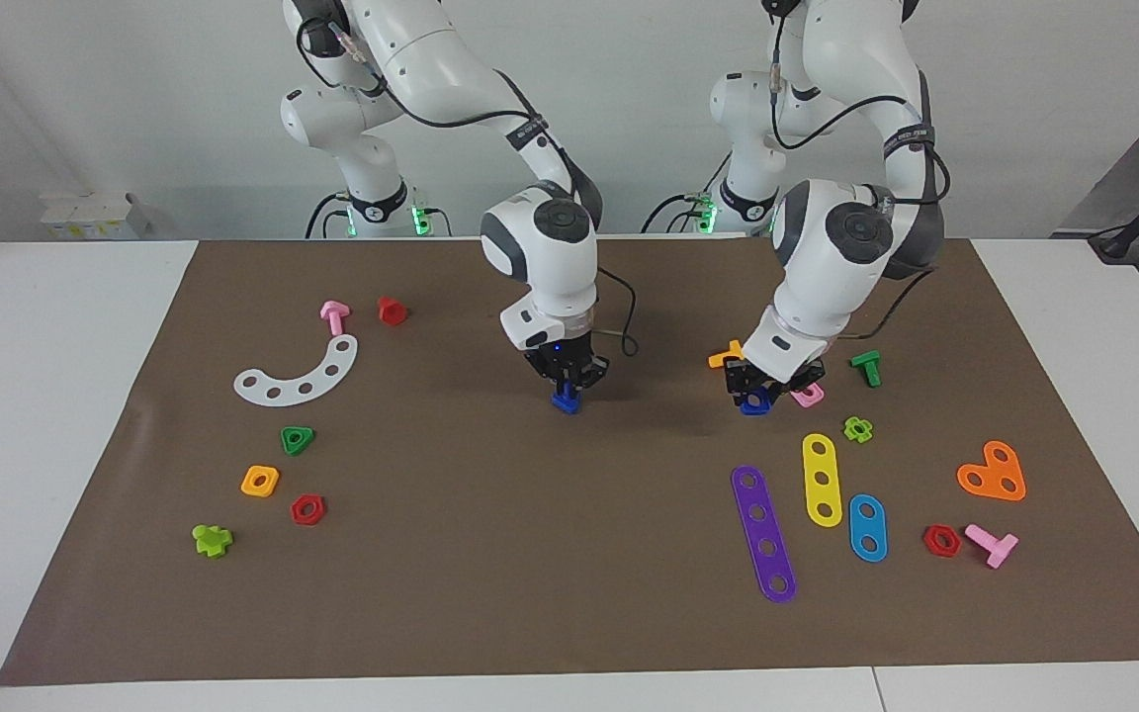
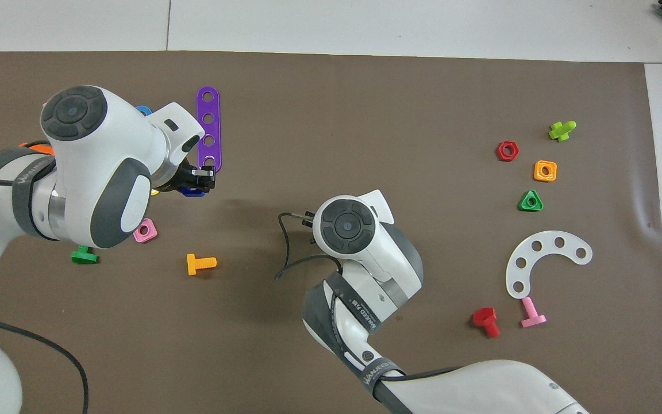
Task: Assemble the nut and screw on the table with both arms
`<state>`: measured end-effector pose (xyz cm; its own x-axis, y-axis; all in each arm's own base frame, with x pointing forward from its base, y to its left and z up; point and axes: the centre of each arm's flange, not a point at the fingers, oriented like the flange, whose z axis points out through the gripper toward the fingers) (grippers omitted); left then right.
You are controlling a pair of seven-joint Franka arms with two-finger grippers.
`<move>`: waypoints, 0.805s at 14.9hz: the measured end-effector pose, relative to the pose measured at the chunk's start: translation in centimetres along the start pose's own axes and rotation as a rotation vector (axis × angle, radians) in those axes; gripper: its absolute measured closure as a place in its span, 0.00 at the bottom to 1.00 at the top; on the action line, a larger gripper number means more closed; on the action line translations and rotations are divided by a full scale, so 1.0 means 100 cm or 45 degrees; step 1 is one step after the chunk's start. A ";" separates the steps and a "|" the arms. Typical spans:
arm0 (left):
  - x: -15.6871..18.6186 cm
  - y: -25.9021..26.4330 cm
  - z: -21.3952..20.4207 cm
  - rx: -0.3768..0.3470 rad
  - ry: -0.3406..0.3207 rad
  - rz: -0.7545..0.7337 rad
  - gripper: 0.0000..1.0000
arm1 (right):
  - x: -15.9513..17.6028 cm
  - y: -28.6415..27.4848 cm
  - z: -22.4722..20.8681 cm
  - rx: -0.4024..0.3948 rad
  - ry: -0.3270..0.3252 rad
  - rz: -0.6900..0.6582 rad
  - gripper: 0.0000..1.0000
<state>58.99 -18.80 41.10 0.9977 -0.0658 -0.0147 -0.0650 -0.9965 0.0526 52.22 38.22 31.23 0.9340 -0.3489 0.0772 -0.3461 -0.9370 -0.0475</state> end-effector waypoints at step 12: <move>-0.022 0.082 -0.002 -0.038 0.011 -0.056 0.54 | 0.088 0.087 -0.080 0.029 0.087 0.042 0.00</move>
<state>56.23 -26.84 41.75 0.9997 -0.0213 -0.0090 -0.0205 -0.9965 0.0816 56.69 26.86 39.43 0.9136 -0.3808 0.1428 -0.3739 -0.9246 -0.0734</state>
